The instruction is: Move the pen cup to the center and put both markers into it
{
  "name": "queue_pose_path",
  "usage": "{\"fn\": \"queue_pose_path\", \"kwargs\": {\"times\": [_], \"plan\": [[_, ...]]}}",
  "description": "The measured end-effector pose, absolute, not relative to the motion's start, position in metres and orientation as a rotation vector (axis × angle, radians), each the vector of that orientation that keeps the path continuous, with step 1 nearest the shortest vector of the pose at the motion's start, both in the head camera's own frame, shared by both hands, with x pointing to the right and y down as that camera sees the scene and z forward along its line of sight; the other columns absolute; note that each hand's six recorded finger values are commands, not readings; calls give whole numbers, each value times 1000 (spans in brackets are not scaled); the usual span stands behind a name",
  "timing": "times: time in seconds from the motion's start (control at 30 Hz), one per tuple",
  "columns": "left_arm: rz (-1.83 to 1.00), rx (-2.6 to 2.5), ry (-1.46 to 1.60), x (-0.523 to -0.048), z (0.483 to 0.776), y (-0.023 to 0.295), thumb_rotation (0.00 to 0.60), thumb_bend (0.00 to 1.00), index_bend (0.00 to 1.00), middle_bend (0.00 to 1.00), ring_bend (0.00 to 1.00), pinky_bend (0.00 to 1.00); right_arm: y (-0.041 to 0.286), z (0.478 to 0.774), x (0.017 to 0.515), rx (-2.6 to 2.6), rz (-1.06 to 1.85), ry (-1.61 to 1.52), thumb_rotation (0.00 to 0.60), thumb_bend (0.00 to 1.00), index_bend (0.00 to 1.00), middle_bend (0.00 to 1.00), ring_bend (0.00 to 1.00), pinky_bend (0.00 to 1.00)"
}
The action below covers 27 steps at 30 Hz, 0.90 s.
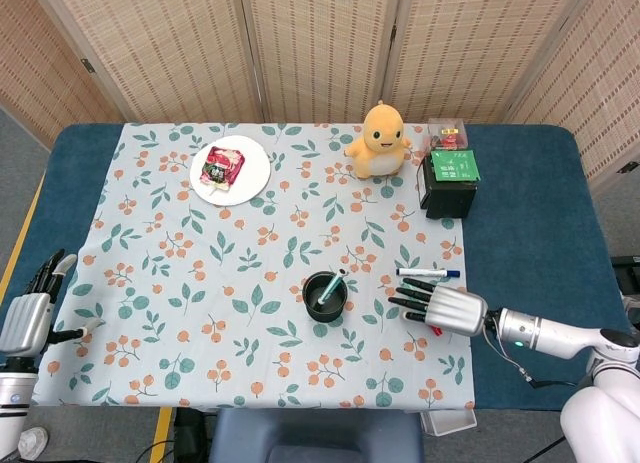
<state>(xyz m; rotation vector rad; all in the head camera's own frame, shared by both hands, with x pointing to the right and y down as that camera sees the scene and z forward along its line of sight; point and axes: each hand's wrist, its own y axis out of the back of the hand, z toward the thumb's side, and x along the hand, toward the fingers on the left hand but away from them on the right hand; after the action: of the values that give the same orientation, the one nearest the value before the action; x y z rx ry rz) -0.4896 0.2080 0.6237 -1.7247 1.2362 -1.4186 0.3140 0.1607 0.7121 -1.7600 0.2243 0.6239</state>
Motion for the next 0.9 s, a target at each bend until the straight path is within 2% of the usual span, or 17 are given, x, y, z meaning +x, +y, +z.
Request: {"fn": "queue_pose_path", "kwargs": {"times": [0.33,0.9], "plan": [[-1404,-1720,1244,-490,618,208,600,49,0,0,0,209,166,720,299,-1788,619,172,600,264,181,0,0,0],[-1414,-1713,1235,-490,619,207,600,49,0,0,0,209,144,714,303,-1766,638,186,600,263,200,0,0,0]]}}
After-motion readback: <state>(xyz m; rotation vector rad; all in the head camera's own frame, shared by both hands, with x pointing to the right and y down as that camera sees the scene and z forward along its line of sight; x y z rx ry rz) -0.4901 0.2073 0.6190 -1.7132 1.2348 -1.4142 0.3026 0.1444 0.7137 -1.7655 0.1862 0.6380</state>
